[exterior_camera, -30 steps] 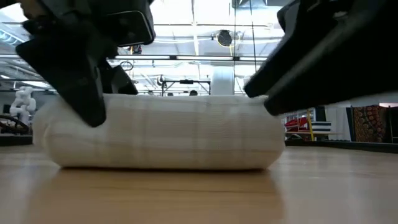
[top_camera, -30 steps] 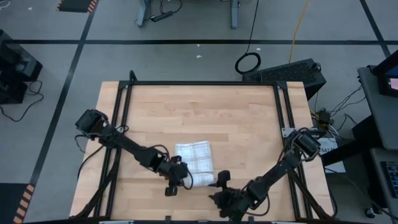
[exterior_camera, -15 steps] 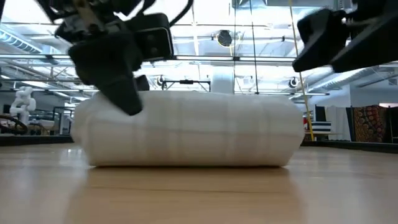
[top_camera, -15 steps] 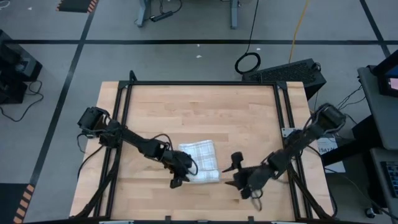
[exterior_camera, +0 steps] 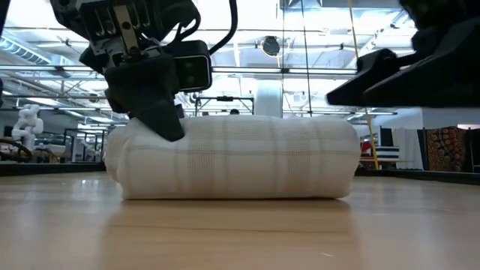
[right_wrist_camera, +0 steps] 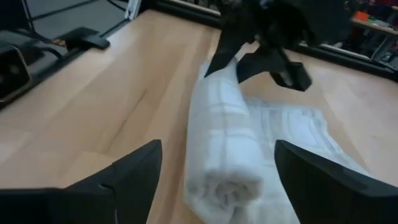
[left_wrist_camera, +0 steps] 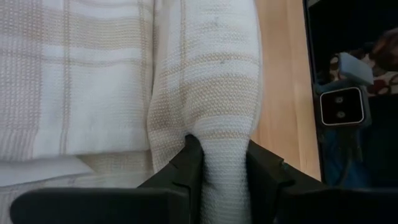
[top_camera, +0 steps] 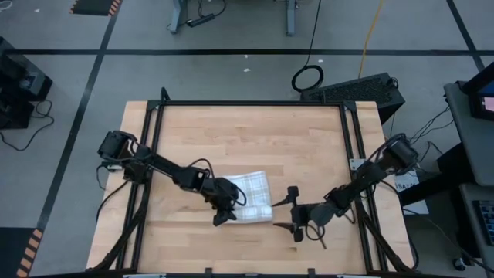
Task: Roll towel
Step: Roll the white kitchen towel
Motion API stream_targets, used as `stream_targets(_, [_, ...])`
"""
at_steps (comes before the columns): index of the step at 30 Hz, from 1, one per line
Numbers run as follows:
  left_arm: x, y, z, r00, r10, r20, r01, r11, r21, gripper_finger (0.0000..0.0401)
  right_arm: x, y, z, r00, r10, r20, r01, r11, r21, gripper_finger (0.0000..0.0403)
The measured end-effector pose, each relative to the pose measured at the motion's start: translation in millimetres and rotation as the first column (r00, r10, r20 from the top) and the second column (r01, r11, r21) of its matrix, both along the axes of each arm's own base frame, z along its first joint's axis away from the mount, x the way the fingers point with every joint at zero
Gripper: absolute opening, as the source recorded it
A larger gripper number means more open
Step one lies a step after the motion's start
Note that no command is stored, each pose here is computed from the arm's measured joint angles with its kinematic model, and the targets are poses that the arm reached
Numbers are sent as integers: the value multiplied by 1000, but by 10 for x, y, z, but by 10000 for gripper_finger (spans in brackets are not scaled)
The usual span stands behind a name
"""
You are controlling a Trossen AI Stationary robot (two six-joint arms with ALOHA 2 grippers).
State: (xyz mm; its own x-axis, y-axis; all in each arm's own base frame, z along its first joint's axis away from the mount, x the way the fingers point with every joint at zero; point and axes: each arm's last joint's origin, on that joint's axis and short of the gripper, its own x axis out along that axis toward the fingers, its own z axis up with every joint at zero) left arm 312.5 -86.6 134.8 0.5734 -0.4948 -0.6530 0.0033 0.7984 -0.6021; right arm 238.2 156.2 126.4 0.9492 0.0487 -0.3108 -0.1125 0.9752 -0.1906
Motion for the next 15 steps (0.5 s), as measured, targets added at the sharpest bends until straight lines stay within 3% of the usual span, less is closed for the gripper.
stream_targets(7, [27, 116, 0, 999, 40, -19, -40, 999, -28, 90, 194, 52, -115, 1000, 2, -28, -3, 1000, -28, 302])
stream_targets(15, [27, 144, -2, 999, 23, -31, -25, 998, -55, 90, 284, 30, -184, 999, -37, -28, 33, 990, -136, 299])
